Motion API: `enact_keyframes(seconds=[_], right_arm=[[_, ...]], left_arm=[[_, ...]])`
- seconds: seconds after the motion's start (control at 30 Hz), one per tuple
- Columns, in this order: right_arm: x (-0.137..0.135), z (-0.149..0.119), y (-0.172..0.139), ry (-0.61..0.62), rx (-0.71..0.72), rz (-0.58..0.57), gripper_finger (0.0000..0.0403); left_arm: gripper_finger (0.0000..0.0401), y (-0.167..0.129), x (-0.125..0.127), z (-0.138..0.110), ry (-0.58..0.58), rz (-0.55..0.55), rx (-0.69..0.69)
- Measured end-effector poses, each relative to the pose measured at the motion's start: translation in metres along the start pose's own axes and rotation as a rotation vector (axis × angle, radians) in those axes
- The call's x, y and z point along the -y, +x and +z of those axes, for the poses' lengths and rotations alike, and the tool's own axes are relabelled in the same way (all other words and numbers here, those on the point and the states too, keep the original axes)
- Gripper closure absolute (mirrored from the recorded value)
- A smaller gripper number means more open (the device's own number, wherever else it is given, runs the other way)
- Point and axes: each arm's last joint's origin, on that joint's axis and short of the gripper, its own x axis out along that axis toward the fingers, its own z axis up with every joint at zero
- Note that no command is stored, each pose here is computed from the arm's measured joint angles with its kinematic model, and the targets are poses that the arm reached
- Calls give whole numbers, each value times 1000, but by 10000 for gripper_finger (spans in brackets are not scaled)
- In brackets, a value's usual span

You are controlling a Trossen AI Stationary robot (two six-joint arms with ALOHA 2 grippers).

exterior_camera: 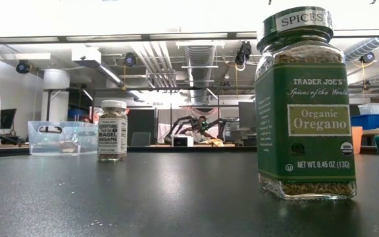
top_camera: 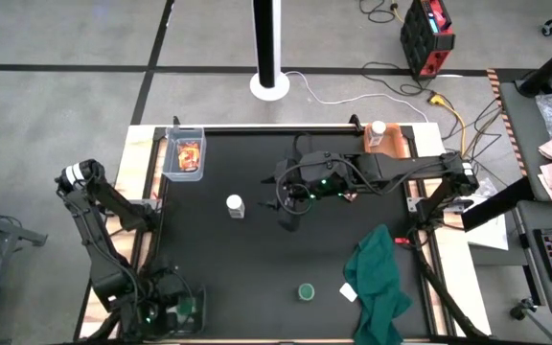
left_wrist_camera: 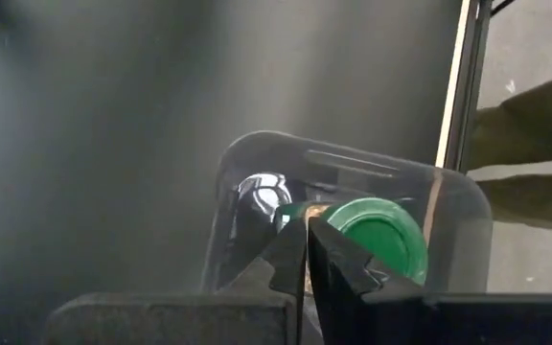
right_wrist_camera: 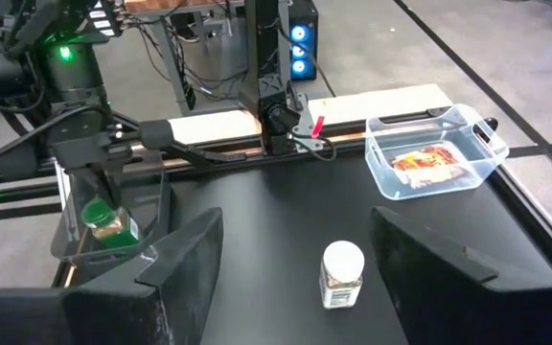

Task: Sort spices by type
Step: Put the top green seasoning bottle into the black bin

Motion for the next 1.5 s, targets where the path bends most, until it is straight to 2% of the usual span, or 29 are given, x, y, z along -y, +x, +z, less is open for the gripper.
enact_keyframes(seconds=[0.27, 0.47, 0.8, 1.17, 1.5], right_arm=[[0, 0, 0, 5, -1, 0, 164], [0, 0, 0, 7, -1, 0, 160], [0, 0, 0, 11, -1, 0, 156], [0, 0, 0, 10, -2, 0, 166], [0, 0, 0, 8, -2, 0, 152]], left_arm=[[401, 0, 6, 2, 79, -54, 23], [401, 0, 5, 4, 64, -44, 41], [401, 3, -11, 1, 40, 88, -1], [401, 6, 0, 2, 96, -20, 25], [401, 6, 2, 3, 90, -38, 30]])
